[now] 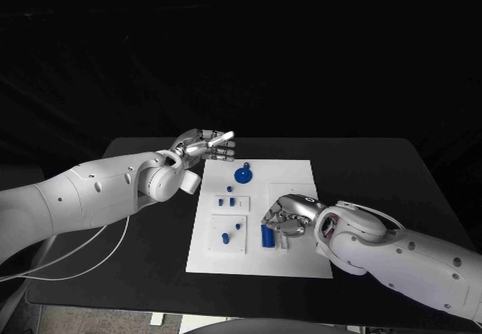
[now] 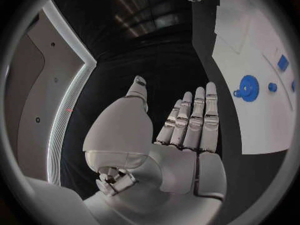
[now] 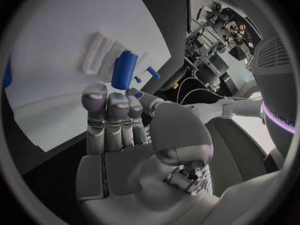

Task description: Assemble the parts on the task board

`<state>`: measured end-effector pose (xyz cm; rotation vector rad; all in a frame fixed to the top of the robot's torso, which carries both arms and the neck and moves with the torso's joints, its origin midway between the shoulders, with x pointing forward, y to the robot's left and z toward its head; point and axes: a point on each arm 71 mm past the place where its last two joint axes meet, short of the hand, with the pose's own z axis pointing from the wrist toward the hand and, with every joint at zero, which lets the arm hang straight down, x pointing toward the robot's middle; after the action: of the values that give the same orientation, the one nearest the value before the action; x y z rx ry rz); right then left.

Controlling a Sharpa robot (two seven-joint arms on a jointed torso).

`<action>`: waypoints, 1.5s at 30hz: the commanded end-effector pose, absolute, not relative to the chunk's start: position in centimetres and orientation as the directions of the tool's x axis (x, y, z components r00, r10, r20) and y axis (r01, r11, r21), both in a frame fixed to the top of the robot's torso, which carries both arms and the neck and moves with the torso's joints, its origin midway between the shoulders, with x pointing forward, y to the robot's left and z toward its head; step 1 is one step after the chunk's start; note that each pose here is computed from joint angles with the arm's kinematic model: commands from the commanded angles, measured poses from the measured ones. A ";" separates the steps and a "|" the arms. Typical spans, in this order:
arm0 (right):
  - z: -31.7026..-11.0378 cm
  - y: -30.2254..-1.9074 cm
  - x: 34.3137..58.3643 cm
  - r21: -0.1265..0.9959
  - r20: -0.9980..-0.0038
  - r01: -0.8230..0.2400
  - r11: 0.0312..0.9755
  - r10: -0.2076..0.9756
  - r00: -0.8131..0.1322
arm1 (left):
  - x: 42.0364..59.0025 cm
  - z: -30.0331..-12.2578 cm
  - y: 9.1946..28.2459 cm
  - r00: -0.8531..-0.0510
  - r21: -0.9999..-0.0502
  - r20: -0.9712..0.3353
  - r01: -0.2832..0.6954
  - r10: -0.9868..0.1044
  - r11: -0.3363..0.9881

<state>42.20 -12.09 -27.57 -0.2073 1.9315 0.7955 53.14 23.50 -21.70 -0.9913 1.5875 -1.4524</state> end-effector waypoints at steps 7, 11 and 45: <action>-28.6 -12.3 41.9 0.354 -0.857 -0.478 0.804 0.075 -0.509 | 53.1 -21.6 23.3 -0.434 -0.997 -0.022 -0.054 -0.901 0.050; -28.6 -12.5 42.1 0.332 -0.869 -0.476 0.814 0.069 -0.489 | 53.1 -21.7 23.3 -0.434 -0.997 -0.021 -0.055 -0.900 0.050; -24.6 -12.9 42.7 0.354 -0.929 -0.695 0.626 0.151 -0.337 | 53.1 -21.7 23.5 -0.431 -0.997 -0.023 -0.060 -0.902 0.054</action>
<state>43.10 -13.32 -24.60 -0.3385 1.6923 0.8794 53.14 23.69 -21.79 -0.9984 1.5989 -1.4441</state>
